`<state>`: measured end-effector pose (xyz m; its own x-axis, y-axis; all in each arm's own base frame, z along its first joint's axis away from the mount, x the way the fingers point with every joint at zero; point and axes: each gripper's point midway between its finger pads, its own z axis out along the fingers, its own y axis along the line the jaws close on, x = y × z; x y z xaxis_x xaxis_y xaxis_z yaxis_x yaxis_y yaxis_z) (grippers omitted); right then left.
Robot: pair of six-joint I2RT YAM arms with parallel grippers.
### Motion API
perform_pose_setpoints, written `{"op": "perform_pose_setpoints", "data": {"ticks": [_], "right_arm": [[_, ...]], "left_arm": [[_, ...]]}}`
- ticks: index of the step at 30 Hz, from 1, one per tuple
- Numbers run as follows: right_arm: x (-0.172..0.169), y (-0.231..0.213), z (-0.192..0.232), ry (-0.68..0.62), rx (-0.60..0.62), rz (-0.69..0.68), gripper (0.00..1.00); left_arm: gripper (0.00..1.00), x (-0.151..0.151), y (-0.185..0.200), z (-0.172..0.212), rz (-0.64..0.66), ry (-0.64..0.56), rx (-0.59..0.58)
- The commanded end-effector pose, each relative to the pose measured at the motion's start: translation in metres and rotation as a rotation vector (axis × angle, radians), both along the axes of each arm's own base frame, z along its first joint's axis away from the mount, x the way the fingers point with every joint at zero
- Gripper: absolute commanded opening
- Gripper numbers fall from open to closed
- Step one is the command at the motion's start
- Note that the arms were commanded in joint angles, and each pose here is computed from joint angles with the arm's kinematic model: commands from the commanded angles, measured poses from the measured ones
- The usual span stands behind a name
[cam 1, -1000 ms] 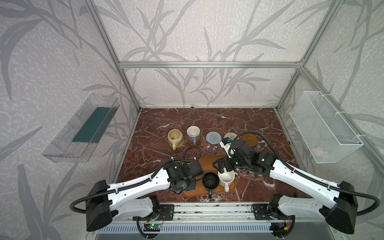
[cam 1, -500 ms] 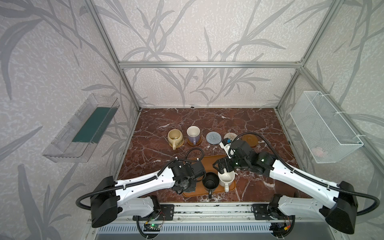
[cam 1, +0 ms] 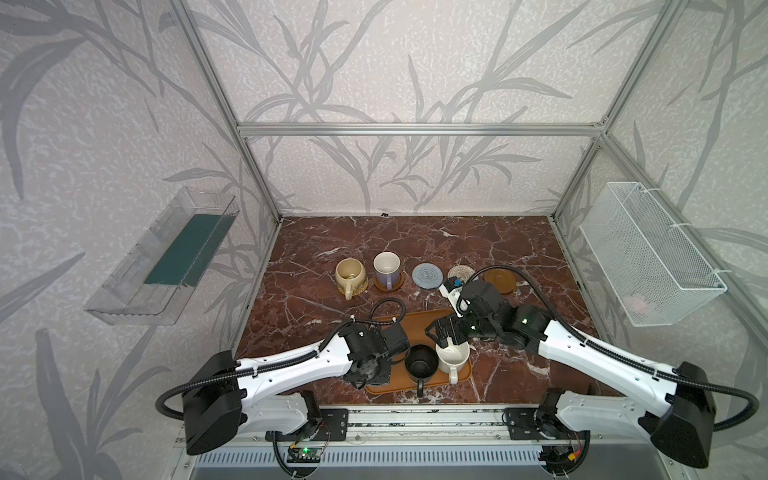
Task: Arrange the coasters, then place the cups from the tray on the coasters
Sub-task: 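Lift the light blue mug with the left gripper toward the grey knit coaster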
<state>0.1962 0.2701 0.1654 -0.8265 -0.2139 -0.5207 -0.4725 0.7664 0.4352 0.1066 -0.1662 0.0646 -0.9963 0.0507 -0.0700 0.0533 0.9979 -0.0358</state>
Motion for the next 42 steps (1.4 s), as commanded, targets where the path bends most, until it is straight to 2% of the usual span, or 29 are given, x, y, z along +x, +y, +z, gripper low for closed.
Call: {"op": "perform_pose_setpoints", "data": {"ticks": [1, 7, 12, 17, 24, 32, 36, 40, 42], "right_arm": [[0.0, -0.005, 0.0, 0.004, 0.006, -0.028, 0.97], [-0.005, -0.005, 0.004, 0.006, 0.023, -0.016, 0.97], [-0.006, -0.009, 0.008, -0.015, 0.008, 0.001, 0.96], [-0.005, -0.008, 0.013, -0.022, 0.013, 0.003, 0.97], [-0.002, -0.006, 0.026, -0.034, 0.047, -0.019, 0.96], [0.017, -0.022, 0.051, -0.105, 0.061, -0.173, 0.99], [0.027, -0.031, 0.049, -0.059, 0.081, -0.267, 0.99], [0.039, -0.058, 0.044, -0.058, 0.013, -0.408, 0.99], [0.043, -0.067, 0.043, -0.052, 0.011, -0.438, 0.99]], "left_arm": [[0.13, 0.001, 0.004, -0.004, -0.006, 0.004, 0.021], [0.0, 0.01, 0.01, 0.014, -0.006, -0.055, 0.056], [0.0, 0.025, 0.009, 0.045, -0.008, -0.174, 0.008], [0.0, 0.032, 0.0, 0.064, 0.009, -0.225, -0.066], [0.0, 0.054, -0.011, 0.111, -0.026, -0.337, -0.092], [0.0, 0.09, -0.037, 0.172, -0.095, -0.462, -0.109], [0.0, 0.109, -0.052, 0.19, -0.107, -0.491, -0.148], [0.0, 0.127, -0.066, 0.202, -0.135, -0.495, -0.165], [0.0, 0.134, -0.073, 0.204, -0.146, -0.491, -0.171]]}}
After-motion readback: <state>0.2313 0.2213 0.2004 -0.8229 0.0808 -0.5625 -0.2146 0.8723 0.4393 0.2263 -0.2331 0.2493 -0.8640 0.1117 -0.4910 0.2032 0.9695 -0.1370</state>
